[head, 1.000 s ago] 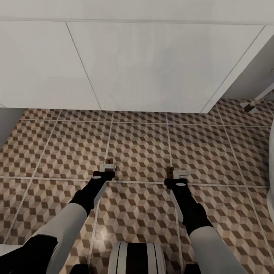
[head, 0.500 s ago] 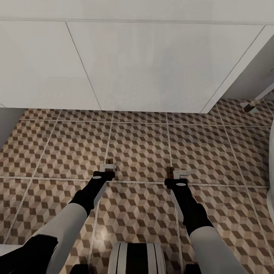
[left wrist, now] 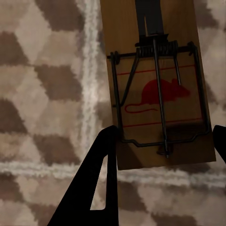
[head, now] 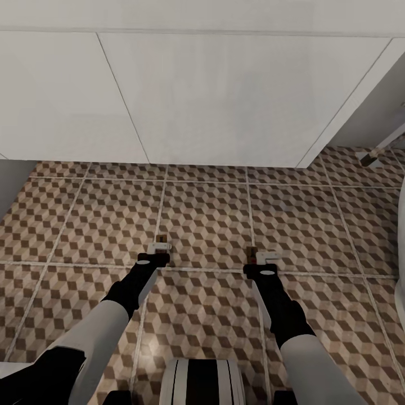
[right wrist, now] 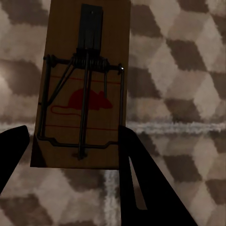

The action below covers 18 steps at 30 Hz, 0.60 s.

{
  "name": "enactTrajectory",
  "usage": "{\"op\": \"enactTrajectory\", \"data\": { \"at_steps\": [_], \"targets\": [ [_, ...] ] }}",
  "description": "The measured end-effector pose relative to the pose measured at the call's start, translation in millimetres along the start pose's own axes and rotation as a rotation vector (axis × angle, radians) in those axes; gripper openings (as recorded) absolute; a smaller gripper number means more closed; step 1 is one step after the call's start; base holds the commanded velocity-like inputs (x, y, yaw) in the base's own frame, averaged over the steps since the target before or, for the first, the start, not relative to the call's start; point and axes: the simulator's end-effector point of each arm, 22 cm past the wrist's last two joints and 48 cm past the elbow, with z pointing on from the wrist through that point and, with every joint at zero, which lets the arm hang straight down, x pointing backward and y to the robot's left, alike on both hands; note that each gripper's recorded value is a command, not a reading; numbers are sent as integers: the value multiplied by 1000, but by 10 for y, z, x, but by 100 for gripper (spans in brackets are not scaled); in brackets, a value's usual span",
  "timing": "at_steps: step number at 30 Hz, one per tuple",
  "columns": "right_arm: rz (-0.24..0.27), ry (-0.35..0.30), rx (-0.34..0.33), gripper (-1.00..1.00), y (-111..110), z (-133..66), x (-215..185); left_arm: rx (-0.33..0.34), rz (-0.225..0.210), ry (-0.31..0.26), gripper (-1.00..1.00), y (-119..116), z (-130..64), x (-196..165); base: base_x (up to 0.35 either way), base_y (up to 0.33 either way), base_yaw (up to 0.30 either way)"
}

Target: Take the four mousetraps from the cabinet in the bathroom and place them on the bathroom floor. Make sure all four end up on the same floor surface, and ensure that at least two of them are either under or directly next to the same bathroom sink.

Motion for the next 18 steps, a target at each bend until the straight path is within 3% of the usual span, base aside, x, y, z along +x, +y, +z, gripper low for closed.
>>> {"op": "enactTrajectory", "data": {
  "at_steps": [18],
  "targets": [
    [0,-2,3,-100,-8,-4,-9,-3,-1,-4,-100,17,-2,-14,292,0,0]
  ]
}}
